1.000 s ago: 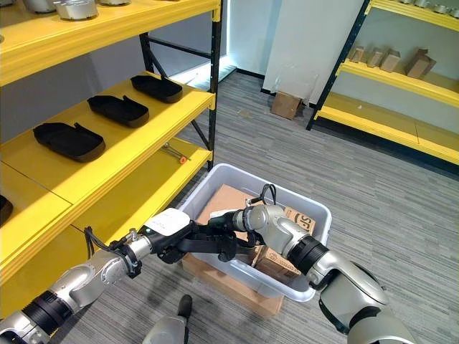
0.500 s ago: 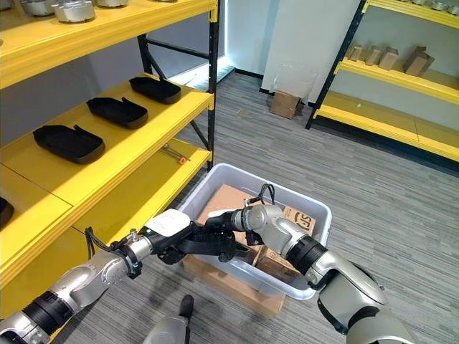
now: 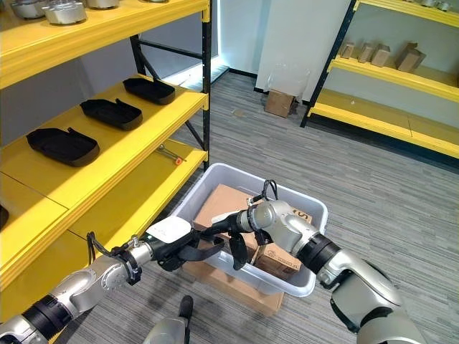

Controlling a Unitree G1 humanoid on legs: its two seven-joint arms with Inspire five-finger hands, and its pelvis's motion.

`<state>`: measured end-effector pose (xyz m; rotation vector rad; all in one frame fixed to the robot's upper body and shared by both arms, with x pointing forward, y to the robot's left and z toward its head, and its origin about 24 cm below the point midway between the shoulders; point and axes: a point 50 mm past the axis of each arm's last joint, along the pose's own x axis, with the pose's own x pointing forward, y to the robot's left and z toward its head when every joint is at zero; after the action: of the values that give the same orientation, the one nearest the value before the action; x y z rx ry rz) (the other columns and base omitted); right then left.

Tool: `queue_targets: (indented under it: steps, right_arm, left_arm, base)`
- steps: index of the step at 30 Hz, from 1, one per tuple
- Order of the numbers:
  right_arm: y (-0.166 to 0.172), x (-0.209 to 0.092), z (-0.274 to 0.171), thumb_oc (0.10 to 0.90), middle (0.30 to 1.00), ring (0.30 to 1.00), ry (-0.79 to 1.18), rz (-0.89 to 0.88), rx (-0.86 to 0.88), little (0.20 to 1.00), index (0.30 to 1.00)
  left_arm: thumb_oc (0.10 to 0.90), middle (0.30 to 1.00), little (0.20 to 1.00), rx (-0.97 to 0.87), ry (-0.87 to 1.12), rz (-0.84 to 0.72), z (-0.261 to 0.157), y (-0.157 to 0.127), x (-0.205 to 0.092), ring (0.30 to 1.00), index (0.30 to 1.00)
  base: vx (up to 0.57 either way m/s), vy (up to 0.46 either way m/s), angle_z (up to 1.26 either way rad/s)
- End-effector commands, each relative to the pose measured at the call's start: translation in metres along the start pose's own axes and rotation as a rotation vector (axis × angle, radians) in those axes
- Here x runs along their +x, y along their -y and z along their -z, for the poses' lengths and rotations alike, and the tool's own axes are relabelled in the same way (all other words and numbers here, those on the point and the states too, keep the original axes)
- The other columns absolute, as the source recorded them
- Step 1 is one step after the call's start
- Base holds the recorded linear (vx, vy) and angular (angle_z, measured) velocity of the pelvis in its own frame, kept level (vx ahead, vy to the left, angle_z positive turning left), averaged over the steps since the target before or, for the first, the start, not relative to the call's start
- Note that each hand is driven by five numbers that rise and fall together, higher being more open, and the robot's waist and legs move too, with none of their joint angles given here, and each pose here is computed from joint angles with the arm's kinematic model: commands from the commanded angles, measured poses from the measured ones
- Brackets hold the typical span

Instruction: Move parts from the plastic box to the shelf.

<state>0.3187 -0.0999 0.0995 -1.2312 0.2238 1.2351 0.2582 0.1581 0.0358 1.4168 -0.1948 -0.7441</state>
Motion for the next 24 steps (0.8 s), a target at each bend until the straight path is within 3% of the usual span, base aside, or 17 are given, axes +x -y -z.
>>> queue_targets:
  steps: [1,11,16,20,24]
  right_arm:
    - [0.041,-0.023,-0.032,0.900,1.000,1.000,0.182,0.179,0.003,1.000,1.000]
    - [0.058,-0.041,-0.023,0.900,1.000,1.000,0.163,0.323,0.023,1.000,1.000]
    - [0.072,-0.060,-0.010,0.900,1.000,1.000,0.154,0.515,0.113,1.000,1.000]
    - [0.091,-0.092,-0.004,0.900,1.000,1.000,0.281,0.895,0.352,1.000,1.000]
    - [0.092,-0.152,0.015,0.900,1.000,1.000,0.403,1.386,0.616,1.000,1.000]
  left_arm:
    - [0.400,0.300,0.300,0.024,0.051,-0.159,-0.004,-0.032,0.002,0.300,0.300]
    - [0.400,0.300,0.300,0.021,0.033,-0.164,-0.002,-0.029,0.000,0.300,0.300]
    - [0.400,0.300,0.300,0.019,0.004,-0.205,0.003,-0.032,-0.002,0.300,0.300]
    - [0.400,0.300,0.300,-0.007,-0.040,-0.367,0.013,-0.046,-0.010,0.300,0.300]
    - [0.400,0.300,0.300,-0.006,-0.096,-0.585,0.029,-0.068,-0.037,0.300,0.300]
  base:
    - [0.00,0.000,0.00]
    - [0.00,0.000,0.00]
    - [-0.01,0.004,-0.05]
    - [-0.03,0.010,-0.07]
    - [-0.03,-0.015,-0.04]
